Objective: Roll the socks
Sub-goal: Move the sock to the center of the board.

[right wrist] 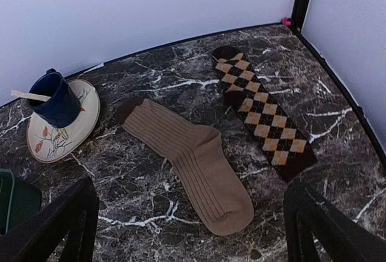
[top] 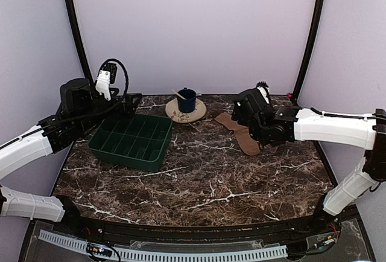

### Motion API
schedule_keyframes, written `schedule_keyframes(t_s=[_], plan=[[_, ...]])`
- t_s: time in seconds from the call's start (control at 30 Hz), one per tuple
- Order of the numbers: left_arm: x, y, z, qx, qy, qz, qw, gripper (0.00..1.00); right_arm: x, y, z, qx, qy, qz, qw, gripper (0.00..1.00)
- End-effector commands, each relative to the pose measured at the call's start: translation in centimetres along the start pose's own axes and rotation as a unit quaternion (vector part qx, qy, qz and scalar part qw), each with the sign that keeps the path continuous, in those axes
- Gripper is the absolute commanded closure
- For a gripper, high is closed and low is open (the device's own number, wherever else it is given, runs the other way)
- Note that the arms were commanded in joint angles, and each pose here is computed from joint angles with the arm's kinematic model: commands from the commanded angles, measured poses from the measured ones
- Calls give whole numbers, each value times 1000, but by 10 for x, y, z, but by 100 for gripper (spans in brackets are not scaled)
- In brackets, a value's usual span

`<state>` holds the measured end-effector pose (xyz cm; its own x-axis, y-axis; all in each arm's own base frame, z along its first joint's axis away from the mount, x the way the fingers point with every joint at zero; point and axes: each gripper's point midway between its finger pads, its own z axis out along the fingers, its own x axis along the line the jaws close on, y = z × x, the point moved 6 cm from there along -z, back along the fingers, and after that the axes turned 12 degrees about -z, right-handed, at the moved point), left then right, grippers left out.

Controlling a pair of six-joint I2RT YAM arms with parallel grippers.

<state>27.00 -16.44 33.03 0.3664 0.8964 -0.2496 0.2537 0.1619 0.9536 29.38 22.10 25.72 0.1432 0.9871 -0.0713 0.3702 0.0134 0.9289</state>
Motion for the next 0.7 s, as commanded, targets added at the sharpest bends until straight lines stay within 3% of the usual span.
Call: schedule_keyframes(t_s=[0.0,0.2,0.37,0.67], plan=[[-6,-20,5,19,-3,-5,1000,1,-23,-20,-18,34,-41,59,997,0],[-14,-31,12,27,-16,13,999,1,-39,-50,-26,94,-77,147,982,9],[-29,-44,19,33,-33,33,998,1,-39,-70,-25,139,-102,214,961,11],[-63,-48,40,31,-53,73,995,1,-31,-90,4,185,-100,250,945,13]])
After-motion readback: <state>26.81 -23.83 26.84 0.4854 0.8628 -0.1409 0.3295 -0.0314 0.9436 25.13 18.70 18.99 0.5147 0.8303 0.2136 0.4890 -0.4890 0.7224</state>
